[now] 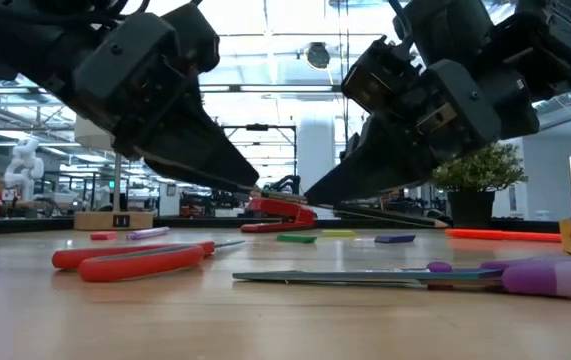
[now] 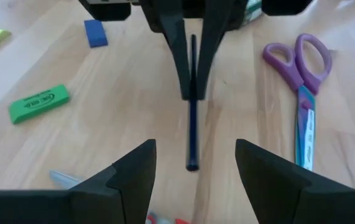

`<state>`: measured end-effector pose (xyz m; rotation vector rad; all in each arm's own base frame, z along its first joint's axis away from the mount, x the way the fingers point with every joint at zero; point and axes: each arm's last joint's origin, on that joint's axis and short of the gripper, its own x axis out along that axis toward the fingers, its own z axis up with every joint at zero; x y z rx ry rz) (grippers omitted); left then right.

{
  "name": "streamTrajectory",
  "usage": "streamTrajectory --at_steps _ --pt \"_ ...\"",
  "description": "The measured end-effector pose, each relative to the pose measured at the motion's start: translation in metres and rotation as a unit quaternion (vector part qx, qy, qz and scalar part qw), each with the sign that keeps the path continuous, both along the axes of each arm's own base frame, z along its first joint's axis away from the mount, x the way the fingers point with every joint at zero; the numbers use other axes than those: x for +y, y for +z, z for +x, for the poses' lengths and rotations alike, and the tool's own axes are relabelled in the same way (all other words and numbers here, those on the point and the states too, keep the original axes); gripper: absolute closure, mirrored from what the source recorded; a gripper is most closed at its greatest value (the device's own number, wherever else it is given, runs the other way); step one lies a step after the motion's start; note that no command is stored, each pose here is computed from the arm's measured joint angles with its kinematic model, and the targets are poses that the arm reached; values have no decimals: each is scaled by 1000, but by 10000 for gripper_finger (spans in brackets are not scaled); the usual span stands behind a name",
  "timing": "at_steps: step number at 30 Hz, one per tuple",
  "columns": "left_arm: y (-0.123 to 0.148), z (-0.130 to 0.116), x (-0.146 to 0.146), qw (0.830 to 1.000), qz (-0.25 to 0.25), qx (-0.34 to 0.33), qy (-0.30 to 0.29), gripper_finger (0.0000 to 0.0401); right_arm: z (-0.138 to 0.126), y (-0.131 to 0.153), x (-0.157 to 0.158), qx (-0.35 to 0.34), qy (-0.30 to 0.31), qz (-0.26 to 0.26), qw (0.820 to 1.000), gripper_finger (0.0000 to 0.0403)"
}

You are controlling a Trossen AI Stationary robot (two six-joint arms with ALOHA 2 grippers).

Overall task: Pack school essentials
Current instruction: Put the black pencil into the red supply box

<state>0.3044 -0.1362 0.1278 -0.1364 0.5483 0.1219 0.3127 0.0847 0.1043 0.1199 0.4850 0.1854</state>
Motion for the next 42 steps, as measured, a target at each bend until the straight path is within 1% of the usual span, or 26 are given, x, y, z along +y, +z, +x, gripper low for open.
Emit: streamTrajectory --at_steps 9,11,14,20,23,29,33,35,37,39,42 --pt "0 0 0 1000 3 -3 3 179 2 4 1 -22 -1 7 1000 390" --pt "1 0 1 1000 7 -5 9 187 2 5 1 -27 -1 9 1000 390" --pt "1 1 1 1000 14 -10 8 216 3 6 1 -30 -1 10 999 390" --pt "2 1 0 1000 15 -14 5 293 3 7 1 -38 -1 12 999 390" --pt "2 1 0 1000 15 -14 2 324 3 7 1 -38 -2 12 999 390" --pt "2 1 0 1000 23 -13 -2 372 3 7 0 -38 -4 11 999 390" --pt "2 1 0 1000 26 -13 -4 386 3 7 0 -40 -6 11 999 388" --pt "2 1 0 1000 27 -13 -6 385 3 7 1 -41 -13 6 999 377" --pt "6 0 0 999 26 -8 -17 379 3 10 2 -44 -14 6 999 356" --pt "12 -3 1 999 22 1 -29 375 1 16 3 -45 -14 6 999 327" --pt "27 -15 3 998 26 29 -52 379 -4 27 5 -38 -9 2 999 280"
